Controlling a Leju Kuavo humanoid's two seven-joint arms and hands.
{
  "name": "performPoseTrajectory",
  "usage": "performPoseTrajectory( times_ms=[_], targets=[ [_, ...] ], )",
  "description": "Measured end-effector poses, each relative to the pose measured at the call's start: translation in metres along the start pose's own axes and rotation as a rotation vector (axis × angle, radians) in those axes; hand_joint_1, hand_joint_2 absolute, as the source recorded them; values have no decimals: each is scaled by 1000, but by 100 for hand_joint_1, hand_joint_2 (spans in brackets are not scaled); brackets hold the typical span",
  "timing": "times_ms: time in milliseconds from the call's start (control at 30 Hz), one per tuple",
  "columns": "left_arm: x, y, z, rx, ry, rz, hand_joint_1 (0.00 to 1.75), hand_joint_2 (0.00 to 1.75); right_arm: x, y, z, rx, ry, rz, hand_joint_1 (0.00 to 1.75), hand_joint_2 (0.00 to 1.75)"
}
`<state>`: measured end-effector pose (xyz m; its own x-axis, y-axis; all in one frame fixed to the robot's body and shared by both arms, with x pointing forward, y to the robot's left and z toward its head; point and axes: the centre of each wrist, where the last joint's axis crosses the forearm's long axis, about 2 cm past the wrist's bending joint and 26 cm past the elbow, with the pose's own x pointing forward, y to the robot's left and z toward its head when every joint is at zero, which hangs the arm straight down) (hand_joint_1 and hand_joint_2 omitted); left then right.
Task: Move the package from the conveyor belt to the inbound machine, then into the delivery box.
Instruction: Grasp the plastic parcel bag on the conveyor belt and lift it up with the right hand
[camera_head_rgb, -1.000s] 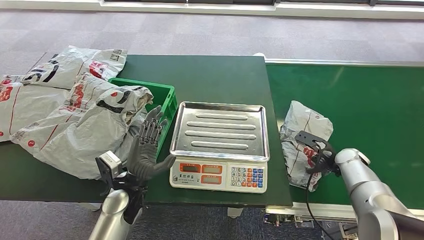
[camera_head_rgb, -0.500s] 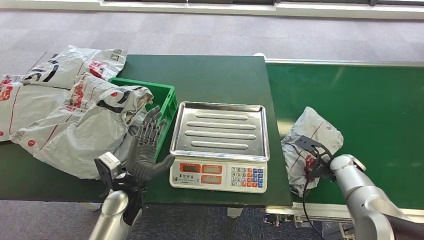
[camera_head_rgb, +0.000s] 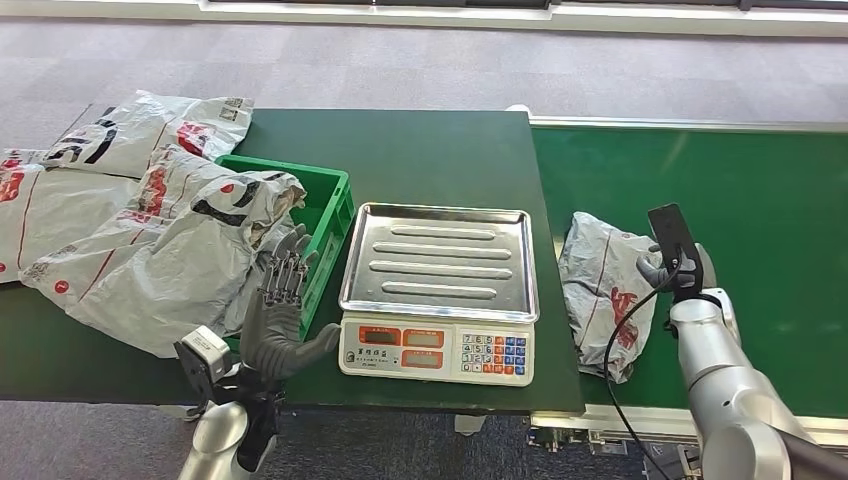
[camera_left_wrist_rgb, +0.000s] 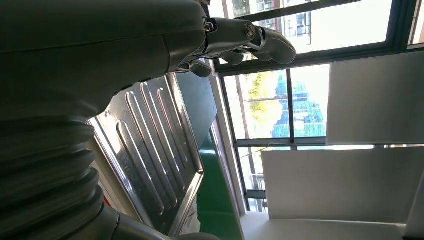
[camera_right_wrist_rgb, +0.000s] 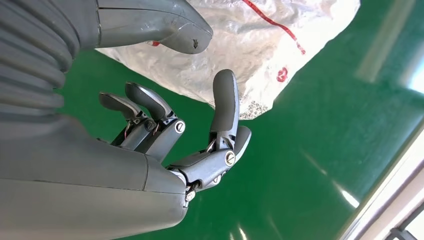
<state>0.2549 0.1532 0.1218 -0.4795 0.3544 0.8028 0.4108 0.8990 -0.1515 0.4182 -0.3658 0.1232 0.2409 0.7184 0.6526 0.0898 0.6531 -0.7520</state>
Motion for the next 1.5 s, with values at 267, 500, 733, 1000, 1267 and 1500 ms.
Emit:
performPoseTrajectory(
  times_ms=[267, 500, 733, 1000, 1267, 1500],
  targets=[
    [1, 0, 0, 0, -4, -1, 0, 175, 4, 0, -1, -14, -4, -27, 175, 175],
    [1, 1, 0, 4, -4, -10, 0, 175, 10, -3, -2, -112, -118, -111, 131, 175],
    [2, 3, 1, 4, -6, -30, 0, 175, 29, -21, -5, -193, -147, -182, 0, 175],
    [1, 3, 1, -20, -9, -20, 0, 175, 5, -8, -2, 63, 39, 52, 0, 175],
    [1, 3, 0, -23, -10, -20, 0, 175, -9, 11, 8, 176, 99, 134, 0, 175],
    [0, 3, 0, -30, -7, -12, 0, 175, -16, 22, 14, 265, 113, 185, 0, 175]
  ],
)
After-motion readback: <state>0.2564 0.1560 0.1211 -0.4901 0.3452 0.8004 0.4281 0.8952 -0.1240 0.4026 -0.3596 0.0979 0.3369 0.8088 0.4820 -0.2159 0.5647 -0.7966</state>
